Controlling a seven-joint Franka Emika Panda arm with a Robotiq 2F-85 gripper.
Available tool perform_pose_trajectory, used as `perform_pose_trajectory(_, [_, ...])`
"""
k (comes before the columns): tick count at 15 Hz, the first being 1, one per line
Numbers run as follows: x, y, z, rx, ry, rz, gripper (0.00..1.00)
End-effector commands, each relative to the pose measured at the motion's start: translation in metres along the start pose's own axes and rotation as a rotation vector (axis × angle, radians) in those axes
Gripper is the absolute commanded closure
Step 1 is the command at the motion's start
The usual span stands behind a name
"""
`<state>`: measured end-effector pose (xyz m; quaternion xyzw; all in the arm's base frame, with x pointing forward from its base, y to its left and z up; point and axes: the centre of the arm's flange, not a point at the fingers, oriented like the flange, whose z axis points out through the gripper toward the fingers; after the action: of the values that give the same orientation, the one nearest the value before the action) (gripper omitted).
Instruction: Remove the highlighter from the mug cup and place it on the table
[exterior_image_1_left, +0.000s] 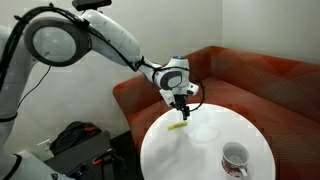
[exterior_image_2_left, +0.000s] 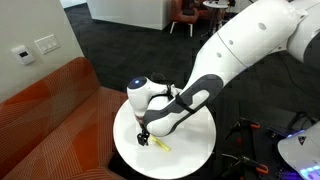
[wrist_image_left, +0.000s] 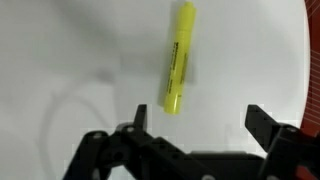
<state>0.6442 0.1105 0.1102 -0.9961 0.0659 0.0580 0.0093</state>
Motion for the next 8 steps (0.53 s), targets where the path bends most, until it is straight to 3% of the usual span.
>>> perform_pose_trajectory(1, [-0.025,-0.001,-0.042,-0.019,0.015,0.038,0.0])
perform_pose_trajectory(5, [-0.039,-0.005,-0.063,-0.016,0.038,0.039,0.0])
perform_pose_trajectory(6, [-0.015,-0.007,-0.045,-0.002,0.038,0.026,0.0])
perform_pose_trajectory(8, [-0.022,-0.009,-0.053,-0.003,0.039,0.021,0.0])
